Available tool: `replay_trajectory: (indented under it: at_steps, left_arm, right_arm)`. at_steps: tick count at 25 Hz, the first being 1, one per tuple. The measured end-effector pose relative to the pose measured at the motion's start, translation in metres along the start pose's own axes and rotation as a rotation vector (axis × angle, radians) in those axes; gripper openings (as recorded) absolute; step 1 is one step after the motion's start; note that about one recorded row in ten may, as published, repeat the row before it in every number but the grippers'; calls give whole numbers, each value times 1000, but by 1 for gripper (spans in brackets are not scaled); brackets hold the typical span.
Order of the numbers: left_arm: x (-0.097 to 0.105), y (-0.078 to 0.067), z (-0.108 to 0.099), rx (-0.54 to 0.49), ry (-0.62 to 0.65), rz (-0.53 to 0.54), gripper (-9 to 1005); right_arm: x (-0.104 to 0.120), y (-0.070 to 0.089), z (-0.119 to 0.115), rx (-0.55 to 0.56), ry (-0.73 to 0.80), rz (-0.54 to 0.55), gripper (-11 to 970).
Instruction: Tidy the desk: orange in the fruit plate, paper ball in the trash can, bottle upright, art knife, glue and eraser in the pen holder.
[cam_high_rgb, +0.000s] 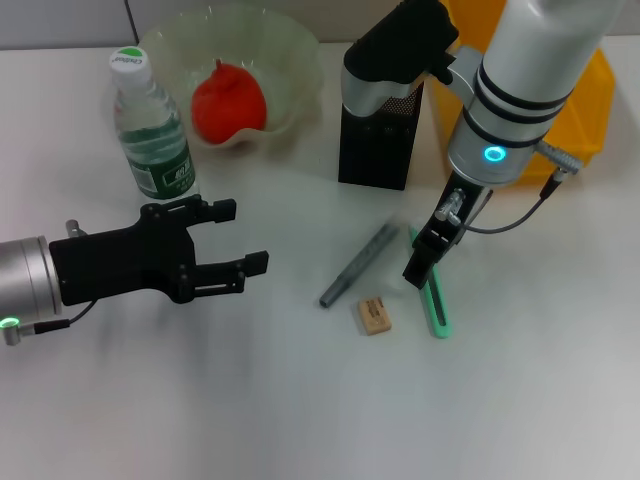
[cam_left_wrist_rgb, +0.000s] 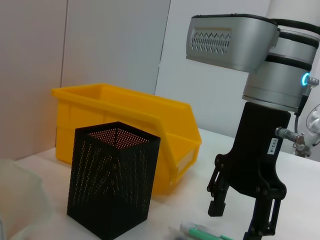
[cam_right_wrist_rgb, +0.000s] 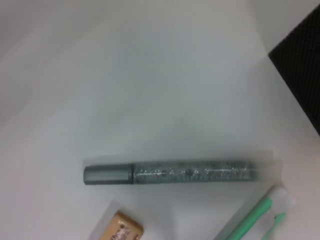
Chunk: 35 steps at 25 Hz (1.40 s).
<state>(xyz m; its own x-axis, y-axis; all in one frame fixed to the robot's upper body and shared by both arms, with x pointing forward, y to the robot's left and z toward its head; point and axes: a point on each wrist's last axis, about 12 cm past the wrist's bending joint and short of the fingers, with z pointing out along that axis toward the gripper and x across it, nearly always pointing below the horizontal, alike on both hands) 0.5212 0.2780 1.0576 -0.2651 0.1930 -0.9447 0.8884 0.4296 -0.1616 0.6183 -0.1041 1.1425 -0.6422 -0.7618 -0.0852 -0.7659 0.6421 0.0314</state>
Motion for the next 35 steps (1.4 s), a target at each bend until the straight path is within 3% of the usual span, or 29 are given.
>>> replay_trajectory:
  at_steps: [15,35]
  left_arm:
    - [4,-3,-1,-2,0,6,841]
    - [5,-5,-1,13,4,9,842]
  right_arm:
    - [0,0,1,-4,14,128,794]
    - [2,4,11,6,19,105,794]
